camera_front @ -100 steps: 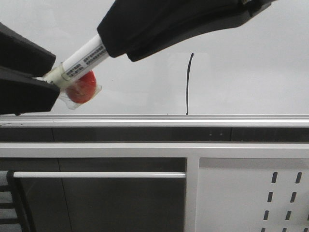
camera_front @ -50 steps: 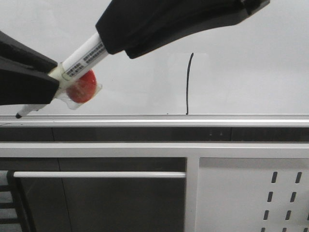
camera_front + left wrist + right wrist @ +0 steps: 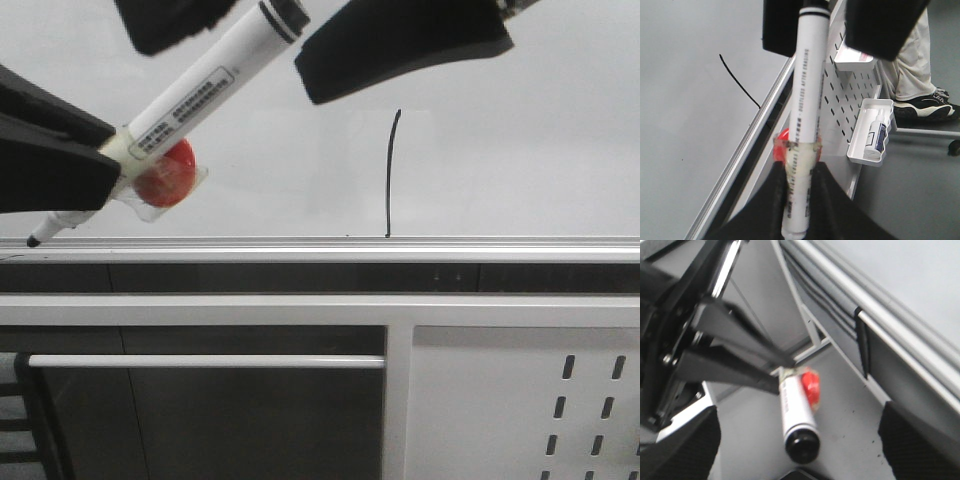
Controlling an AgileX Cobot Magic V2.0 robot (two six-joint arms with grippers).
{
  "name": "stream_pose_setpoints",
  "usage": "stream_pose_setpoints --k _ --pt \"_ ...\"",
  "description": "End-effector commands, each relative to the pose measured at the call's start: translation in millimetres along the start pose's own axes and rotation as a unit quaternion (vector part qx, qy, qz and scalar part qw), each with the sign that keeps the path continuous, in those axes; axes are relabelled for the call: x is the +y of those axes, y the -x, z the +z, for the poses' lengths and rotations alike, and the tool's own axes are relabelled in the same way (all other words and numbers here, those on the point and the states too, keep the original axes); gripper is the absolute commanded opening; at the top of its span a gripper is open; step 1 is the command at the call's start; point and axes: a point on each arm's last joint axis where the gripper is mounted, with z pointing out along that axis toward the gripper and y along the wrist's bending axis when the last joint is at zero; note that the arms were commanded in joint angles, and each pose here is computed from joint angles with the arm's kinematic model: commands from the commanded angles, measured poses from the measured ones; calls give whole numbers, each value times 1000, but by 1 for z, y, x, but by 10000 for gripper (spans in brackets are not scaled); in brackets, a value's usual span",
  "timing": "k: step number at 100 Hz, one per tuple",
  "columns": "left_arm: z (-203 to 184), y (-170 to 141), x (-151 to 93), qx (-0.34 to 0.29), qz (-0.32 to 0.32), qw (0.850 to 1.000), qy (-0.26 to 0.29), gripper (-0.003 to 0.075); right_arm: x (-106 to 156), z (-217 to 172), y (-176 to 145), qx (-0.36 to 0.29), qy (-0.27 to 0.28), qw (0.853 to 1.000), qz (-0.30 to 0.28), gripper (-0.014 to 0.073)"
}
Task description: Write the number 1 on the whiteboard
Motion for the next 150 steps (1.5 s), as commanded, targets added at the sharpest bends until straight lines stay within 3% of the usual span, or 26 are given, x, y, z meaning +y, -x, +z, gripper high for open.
stream_pose_setpoints --k 1,15,31,43,58,69,77,85,96,117,131,150 --pt "-2 11 9 -15 -42 999 25 -18 1 -16 21 -75 -23 997 0 596" --pt "-6 7 18 -2 -135 988 80 -18 1 -30 25 -95 -35 995 -12 542" --pt "-16 4 30 -3 -237 958 161 -18 -4 -46 25 -105 -47 993 -11 533" --pt "-20 7 34 -15 -262 949 177 -18 -7 -48 24 -100 -51 994 -7 533" --pt "-25 12 43 -33 -314 925 210 -18 -11 -45 18 -92 -57 994 -3 533" --pt "-28 14 50 -46 -317 916 242 -18 -14 -40 7 -80 -63 995 4 533" --pt "-32 13 56 -64 -344 894 281 -18 -16 -37 0 -70 -65 995 8 533" --pt "-36 12 61 -66 -344 884 310 -18 -17 -35 -6 -61 -66 996 12 526" --pt "-36 12 62 -68 -344 883 314 -18 -18 -32 -13 -49 -66 997 14 403" --pt "-33 13 59 -67 -347 887 297 -18 -18 -31 -19 -28 -64 998 -1 -71" --pt "-27 16 53 -66 -343 895 279 -18 -19 -31 -22 -12 -66 997 -22 -71" --pt "-20 19 47 -64 -336 901 267 -18 -14 -31 -36 67 -34 996 -55 -71"
